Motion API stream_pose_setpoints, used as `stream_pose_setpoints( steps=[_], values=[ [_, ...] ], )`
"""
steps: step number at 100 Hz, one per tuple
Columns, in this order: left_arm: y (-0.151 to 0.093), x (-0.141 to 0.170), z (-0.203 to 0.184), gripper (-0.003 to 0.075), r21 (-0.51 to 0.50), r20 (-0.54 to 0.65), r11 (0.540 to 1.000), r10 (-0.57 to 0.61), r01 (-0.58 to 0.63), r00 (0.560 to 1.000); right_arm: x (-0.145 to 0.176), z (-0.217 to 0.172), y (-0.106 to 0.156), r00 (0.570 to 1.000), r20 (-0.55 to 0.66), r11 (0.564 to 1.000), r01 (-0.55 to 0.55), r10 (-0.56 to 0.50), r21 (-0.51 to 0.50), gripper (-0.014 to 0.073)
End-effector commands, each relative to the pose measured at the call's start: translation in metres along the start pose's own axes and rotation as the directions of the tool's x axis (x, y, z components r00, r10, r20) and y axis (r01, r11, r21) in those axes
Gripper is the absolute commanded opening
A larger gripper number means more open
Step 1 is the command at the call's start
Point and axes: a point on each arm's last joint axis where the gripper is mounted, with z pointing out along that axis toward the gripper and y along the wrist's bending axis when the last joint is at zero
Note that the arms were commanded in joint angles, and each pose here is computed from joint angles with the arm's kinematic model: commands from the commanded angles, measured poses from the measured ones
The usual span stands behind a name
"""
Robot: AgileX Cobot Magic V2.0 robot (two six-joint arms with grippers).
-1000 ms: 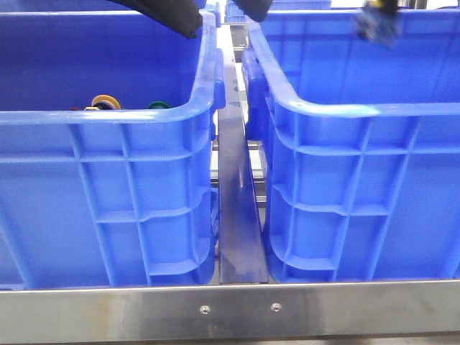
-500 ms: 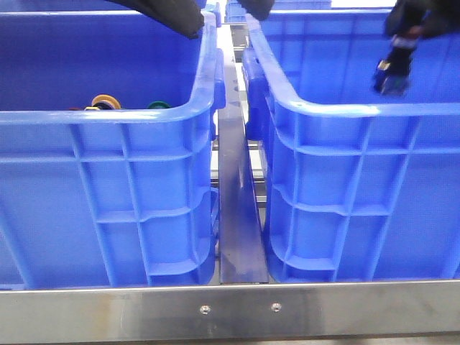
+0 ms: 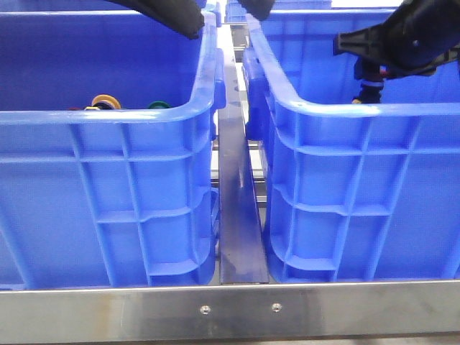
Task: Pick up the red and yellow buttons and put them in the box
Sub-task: 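Carry the red button with the right gripper and set it in the empty crate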
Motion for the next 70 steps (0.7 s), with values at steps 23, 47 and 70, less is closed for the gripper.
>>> stream_pose_setpoints(
  steps=[23, 47, 70],
  values=[
    [-0.0057, -0.0156, -0.0174, 0.0482, 0.025, 0.116, 1.000, -0.007, 0.004, 0.993, -0.0230, -0.0070, 0.0001, 0.995, 0.094, 1.000, 0.012, -0.013, 0.014, 0.0257],
    [-0.0057, -0.0156, -0.0174, 0.0482, 0.025, 0.116, 1.000, -0.007, 0.004, 0.993, -0.0221, -0.0074, 0.0012, 0.997, 0.081, 1.000, 0.013, -0.013, 0.002, 0.0477],
    [-0.0057, -0.0156, -0.0175, 0.0482, 0.026, 0.116, 1.000, -0.008, 0.005, 0.993, -0.0256, -0.0119, 0.0019, 0.996, 0.085, 1.000, 0.011, -0.010, -0.009, 0.0484]
  ],
)
